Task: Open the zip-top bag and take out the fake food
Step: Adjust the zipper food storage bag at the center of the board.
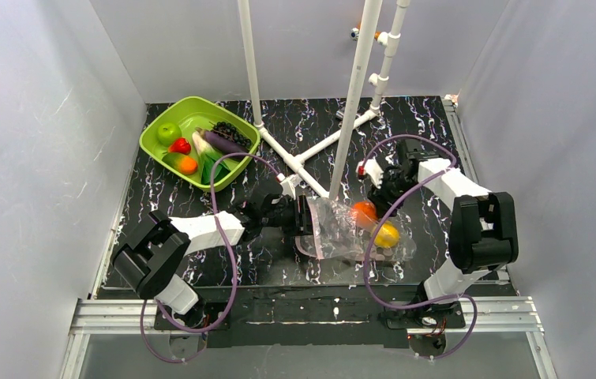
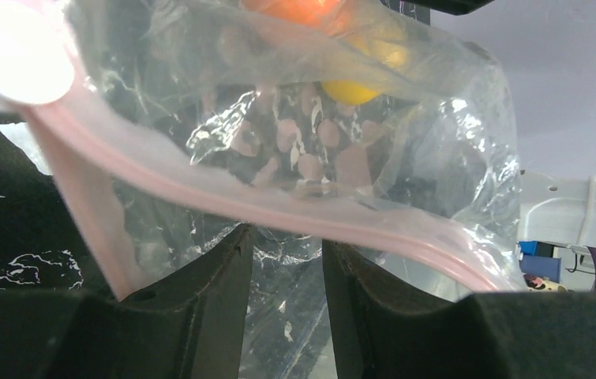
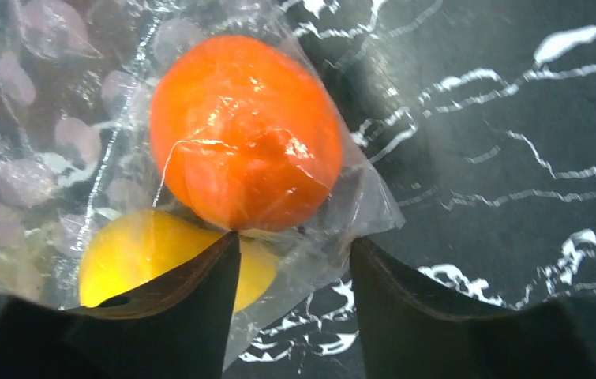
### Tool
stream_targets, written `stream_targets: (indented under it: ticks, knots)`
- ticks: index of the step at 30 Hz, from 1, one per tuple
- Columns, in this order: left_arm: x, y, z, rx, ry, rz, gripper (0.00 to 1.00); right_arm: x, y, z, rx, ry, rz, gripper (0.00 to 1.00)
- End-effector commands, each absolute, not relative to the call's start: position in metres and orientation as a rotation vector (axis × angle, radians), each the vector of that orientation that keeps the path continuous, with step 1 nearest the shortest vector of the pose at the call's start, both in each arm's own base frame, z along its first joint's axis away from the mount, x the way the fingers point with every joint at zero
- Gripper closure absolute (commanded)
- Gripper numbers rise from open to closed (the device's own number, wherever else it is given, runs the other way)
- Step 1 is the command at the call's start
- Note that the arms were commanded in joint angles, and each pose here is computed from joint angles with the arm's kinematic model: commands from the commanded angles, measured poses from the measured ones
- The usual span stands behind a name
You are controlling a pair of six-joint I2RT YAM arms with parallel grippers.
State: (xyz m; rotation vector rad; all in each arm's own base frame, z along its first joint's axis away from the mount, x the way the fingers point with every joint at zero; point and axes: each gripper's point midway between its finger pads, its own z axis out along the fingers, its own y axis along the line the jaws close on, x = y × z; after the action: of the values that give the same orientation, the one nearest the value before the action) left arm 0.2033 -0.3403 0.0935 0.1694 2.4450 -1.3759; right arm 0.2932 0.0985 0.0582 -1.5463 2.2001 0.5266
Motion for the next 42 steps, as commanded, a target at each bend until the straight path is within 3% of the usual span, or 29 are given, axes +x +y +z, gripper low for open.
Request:
stream_targets:
  ticks: [1,12,17,24,27,29,32,33,42]
  knots:
    - [0.208,-0.345,0.1,0.21,2.436,-1.358,0.64,0.282,0.118,0.049,-1.655,2.147,0.573,0.45]
    - [0.21,-0.35,0.097,0.186,2.45,-1.373,0.57,0.25,0.141,0.069,-1.775,2.064,0.738,0.87]
    - [0.212,-0.357,0.103,0.12,2.422,-1.447,0.55,0.215,0.165,0.096,-1.875,1.965,0.894,0.92]
    - [0.212,-0.356,0.111,-0.031,2.322,-1.566,0.45,0.195,0.179,0.11,-1.859,1.95,0.883,0.94]
    - [0.212,-0.351,0.114,-0.057,2.301,-1.556,0.46,0.219,0.167,0.107,-1.749,2.06,0.682,0.9]
    - [0.211,-0.348,0.116,-0.063,2.29,-1.552,0.48,0.235,0.156,0.109,-1.665,2.1,0.615,0.82]
    - [0.21,-0.349,0.128,-0.02,2.216,-1.598,0.73,0.24,0.147,0.112,-1.64,2.088,0.59,0.68]
    - [0.209,-0.351,0.136,0.012,2.172,-1.625,0.76,0.238,0.148,0.114,-1.654,2.06,0.592,0.63]
    - [0.194,-0.358,0.193,0.27,1.848,-1.804,0.79,0.206,0.164,0.126,-1.798,1.733,0.664,0.17]
